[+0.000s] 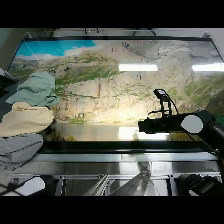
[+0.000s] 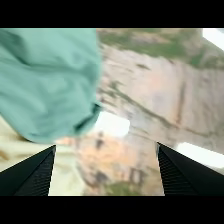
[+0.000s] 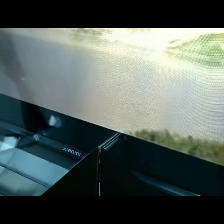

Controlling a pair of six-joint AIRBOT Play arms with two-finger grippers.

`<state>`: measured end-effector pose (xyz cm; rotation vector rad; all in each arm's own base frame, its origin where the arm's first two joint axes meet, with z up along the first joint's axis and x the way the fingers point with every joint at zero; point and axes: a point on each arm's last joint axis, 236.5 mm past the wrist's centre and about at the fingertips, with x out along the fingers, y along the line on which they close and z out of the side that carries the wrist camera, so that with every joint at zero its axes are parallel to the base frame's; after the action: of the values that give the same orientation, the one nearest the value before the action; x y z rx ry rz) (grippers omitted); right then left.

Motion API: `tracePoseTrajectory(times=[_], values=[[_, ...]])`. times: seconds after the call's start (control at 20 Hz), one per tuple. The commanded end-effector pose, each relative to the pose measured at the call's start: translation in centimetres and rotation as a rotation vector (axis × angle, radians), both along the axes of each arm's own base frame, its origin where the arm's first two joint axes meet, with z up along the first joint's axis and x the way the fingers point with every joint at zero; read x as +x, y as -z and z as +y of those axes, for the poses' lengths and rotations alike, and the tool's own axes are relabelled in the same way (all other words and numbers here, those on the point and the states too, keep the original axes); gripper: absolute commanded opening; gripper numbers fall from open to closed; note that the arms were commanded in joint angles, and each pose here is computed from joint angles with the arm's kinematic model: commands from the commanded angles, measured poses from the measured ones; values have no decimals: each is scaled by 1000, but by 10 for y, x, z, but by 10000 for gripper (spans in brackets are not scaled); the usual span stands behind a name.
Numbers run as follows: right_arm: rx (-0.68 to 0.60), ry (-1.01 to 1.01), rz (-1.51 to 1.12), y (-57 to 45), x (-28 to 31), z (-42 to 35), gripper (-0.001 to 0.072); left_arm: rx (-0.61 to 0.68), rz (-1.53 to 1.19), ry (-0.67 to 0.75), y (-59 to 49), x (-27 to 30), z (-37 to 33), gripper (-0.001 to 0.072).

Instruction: Fold the shirts.

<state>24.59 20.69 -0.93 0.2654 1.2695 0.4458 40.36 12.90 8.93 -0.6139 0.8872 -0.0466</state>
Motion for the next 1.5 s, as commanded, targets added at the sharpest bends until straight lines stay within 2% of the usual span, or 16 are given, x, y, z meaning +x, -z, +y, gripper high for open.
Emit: tracePoseTrajectory(times=[0.0,0.25,0.3,0.35,0.4,0.45,0.5,0.55,0.6,0.8,0.85,0.95,1.05,1.15,1.25,1.45], values=[[0,0,2,0,0,0,15,-73,117,-31,75,38,53,711],[0,1,1,0,0,0,17,-86,162,40,148,100,41,708],[0,1,1,0,0,0,17,-81,161,57,156,111,35,688],[0,1,1,0,0,0,17,-75,157,76,163,122,29,596],[-1,0,1,0,0,0,17,-70,152,93,169,132,24,563],[-1,0,1,0,0,0,17,-65,147,110,173,142,18,561],[0,1,1,0,0,0,17,-67,147,135,175,149,9,423],[-1,1,2,0,0,0,17,-76,156,177,175,151,-2,51],[-1,0,1,0,0,0,17,-80,160,217,171,153,-13,-2],[-1,0,1,0,0,0,16,-118,69,400,98,163,-77,17],[-1,0,1,0,0,0,17,-184,-24,444,57,167,-105,18],[-2,1,0,0,0,-1,17,-405,-253,587,-45,152,-176,21],[-35,-6,-11,3,2,-8,16,-581,-393,766,-134,106,-238,21],[-52,23,3,5,5,-21,16,-659,-455,926,-193,53,-285,23],[-63,81,25,3,10,-42,16,-654,-516,1025,-236,11,-321,23],[-64,194,-19,-15,24,-85,16,-450,-465,1043,-232,-13,-358,25]])
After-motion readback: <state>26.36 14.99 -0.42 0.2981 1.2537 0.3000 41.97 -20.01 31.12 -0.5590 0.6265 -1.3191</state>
